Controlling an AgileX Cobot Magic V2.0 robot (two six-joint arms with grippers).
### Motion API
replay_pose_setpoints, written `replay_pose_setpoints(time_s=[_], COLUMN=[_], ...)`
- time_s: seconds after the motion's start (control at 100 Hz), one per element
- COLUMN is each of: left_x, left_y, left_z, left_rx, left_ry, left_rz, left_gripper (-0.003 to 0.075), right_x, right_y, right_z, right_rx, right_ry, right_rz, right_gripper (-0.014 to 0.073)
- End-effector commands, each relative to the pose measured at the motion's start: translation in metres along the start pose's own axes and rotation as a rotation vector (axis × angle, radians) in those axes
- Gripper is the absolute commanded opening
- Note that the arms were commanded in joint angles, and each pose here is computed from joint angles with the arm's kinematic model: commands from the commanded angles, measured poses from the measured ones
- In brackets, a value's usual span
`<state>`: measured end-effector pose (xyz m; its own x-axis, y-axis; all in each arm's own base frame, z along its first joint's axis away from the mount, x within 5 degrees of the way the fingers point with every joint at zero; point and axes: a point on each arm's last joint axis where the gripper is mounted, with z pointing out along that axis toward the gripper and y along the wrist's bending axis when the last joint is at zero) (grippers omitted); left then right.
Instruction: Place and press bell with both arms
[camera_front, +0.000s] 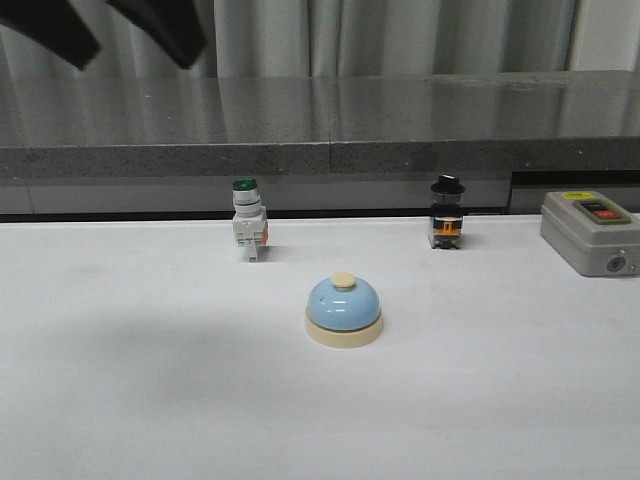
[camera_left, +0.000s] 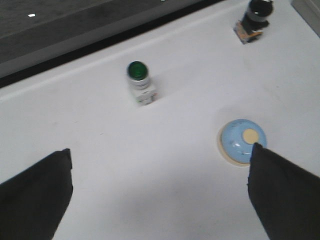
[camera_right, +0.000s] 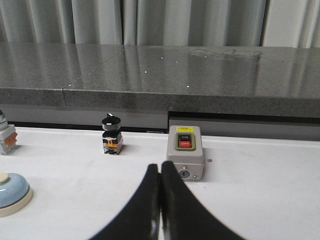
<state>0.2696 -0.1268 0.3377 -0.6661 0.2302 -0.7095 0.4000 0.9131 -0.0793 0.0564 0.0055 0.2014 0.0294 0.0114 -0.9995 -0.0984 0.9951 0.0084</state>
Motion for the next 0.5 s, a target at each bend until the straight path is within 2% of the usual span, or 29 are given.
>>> replay_pose_setpoints(time_s=[0.0, 0.24, 0.49], left_x=[-0.002, 0.051, 0.111], left_y=[0.013, 0.038, 0.031], left_z=[-0.036, -0.087, -0.123], left_rx=[-0.026, -0.127, -0.147], left_ry=[-0.162, -0.318, -0.419], left_rz=[-0.059, -0.142, -0.145], left_gripper=[0.0669, 0.0669, 0.0669], right_x=[-0.013, -0.013, -0.013], right_y=[0.000, 0.000, 0.000], right_z=[-0.003, -0.003, -0.003], right_rx=[0.001, 0.001, 0.001], right_ry=[-0.116, -0.116, -0.116], right_rz=[-0.015, -0.015, -0.015], right_gripper=[-0.0060, -0.0060, -0.0060])
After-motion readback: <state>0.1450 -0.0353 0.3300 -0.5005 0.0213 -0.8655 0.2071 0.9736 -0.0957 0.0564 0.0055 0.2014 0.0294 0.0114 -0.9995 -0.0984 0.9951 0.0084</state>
